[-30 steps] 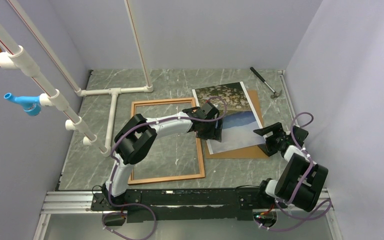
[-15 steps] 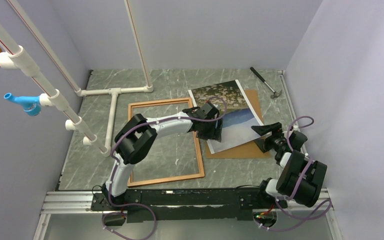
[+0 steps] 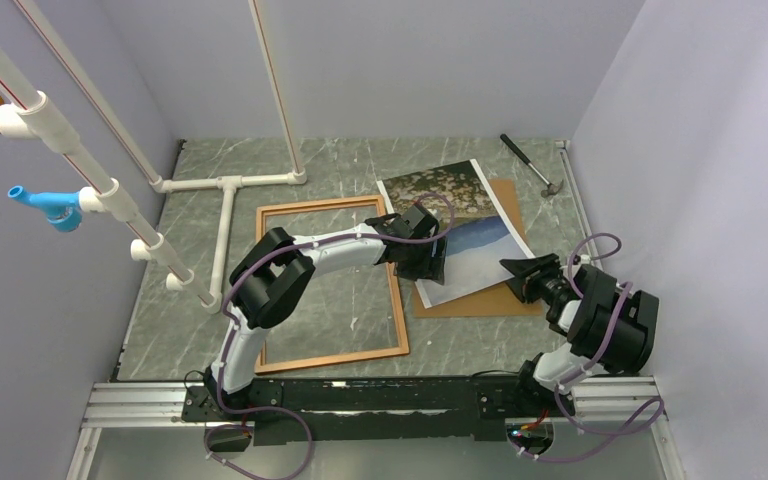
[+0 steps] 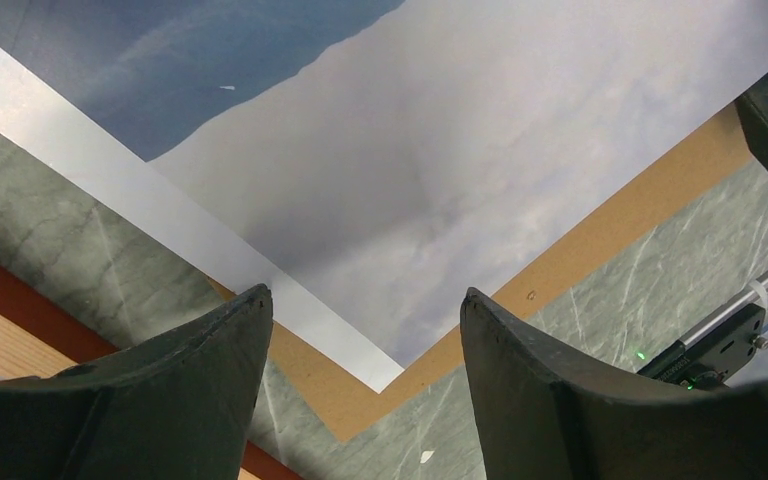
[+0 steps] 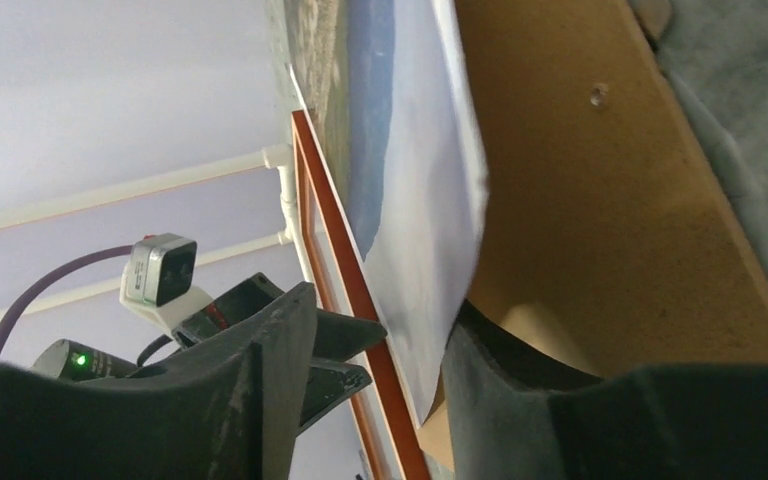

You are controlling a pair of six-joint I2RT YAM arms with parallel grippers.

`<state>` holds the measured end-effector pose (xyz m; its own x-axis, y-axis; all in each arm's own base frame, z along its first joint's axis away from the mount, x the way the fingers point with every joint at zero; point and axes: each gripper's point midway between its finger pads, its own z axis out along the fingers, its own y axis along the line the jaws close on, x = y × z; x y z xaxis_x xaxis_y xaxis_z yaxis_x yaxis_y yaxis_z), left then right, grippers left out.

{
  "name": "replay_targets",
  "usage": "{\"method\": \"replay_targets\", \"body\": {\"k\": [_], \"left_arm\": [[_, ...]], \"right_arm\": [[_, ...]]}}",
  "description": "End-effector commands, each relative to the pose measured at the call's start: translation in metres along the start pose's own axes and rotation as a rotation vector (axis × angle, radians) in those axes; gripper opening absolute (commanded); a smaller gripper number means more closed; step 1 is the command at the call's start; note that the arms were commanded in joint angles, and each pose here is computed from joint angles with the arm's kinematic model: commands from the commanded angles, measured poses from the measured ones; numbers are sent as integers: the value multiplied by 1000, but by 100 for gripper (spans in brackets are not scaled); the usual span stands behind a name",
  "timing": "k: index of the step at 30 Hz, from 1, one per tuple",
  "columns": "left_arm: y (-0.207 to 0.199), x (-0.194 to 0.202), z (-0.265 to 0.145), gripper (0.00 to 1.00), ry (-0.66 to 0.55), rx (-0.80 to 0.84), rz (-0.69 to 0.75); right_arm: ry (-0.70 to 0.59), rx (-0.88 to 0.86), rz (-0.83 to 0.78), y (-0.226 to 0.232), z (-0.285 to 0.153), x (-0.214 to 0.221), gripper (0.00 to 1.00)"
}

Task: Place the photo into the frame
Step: Pick up the photo at the center of the board.

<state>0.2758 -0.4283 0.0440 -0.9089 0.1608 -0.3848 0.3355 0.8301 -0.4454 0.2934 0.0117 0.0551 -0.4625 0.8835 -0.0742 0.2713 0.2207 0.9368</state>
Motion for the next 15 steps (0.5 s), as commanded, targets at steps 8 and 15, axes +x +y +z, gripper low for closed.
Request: {"method": "replay_targets", "body": {"k": [8, 15], "left_arm": [[-8, 9, 3, 74, 1, 73, 26], [-24, -4, -16, 79, -77, 152, 46]], "right_arm": [[30, -71, 2, 4, 11, -1, 1], [34, -85, -12, 11, 9, -2, 0]]}}
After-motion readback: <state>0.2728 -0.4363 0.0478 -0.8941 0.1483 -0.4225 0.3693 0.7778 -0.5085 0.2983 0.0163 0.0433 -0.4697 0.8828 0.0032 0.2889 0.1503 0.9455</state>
